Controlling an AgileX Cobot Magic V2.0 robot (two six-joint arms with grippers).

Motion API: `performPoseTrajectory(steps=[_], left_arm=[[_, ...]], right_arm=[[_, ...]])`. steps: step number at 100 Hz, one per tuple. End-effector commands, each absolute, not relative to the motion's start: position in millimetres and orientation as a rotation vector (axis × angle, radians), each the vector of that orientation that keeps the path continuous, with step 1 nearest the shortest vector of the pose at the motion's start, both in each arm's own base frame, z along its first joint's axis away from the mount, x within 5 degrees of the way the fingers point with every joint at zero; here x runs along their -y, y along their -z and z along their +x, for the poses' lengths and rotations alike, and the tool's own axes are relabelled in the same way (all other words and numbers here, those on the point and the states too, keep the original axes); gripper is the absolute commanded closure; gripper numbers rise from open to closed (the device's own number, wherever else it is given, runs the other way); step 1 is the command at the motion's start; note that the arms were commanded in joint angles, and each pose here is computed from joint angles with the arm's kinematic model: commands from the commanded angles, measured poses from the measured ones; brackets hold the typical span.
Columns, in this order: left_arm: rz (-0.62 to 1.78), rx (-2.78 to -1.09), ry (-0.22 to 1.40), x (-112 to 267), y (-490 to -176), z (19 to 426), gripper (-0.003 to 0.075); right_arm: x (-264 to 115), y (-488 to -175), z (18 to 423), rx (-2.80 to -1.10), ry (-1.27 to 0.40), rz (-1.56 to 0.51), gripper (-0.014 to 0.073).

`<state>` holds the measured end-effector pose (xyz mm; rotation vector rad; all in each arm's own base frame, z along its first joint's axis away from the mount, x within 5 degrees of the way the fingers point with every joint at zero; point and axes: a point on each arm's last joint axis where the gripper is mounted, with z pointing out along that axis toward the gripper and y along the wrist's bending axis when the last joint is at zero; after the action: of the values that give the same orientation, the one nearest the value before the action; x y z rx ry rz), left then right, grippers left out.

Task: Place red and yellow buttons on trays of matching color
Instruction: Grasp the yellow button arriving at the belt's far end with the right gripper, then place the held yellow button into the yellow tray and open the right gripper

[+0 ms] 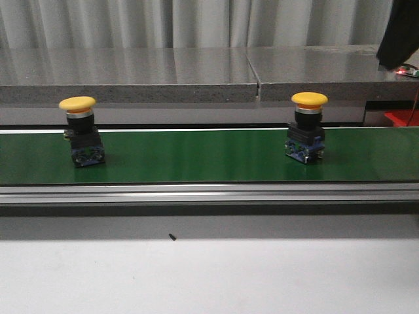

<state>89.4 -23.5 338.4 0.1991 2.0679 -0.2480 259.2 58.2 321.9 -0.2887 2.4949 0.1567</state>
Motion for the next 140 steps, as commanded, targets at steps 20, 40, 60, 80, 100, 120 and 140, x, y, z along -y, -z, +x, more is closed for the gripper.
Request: performPoseTrajectory(steps=[20, 40, 60, 80, 100, 120, 140], left_arm=[[0.166, -1.984, 0.268, 24, -351, 91, 0.0741], [0.166, -1.984, 0.268, 24, -351, 91, 0.0741], [0.166, -1.984, 0.268, 24, -351, 91, 0.0741], [0.166, -1.984, 0.268, 24, -351, 91, 0.0741], [0.166, -1.984, 0.268, 24, -351, 91, 0.0741], [0.166, -1.984, 0.268, 24, -351, 91, 0.0741], [0.166, -1.984, 0.268, 24, -351, 91, 0.0741]], right_arm=[[-73, -311, 299, -2.496, -0.195, -0.426, 0.0076], [-78, -289, 320, -2.487, -0.197, -0.446, 0.0076], [-79, -284, 334, -2.408, -0.178, -0.414, 0.0235], [-78, -284, 333, -2.421, -0.180, -0.416, 0.0520], [-70, -290, 312, -2.406, -0.175, -0.400, 0.0543], [-35, -303, 279, -2.372, -0.132, -0.265, 0.0543], [12, -314, 244, -2.344, -0.046, -0.050, 0.0543]])
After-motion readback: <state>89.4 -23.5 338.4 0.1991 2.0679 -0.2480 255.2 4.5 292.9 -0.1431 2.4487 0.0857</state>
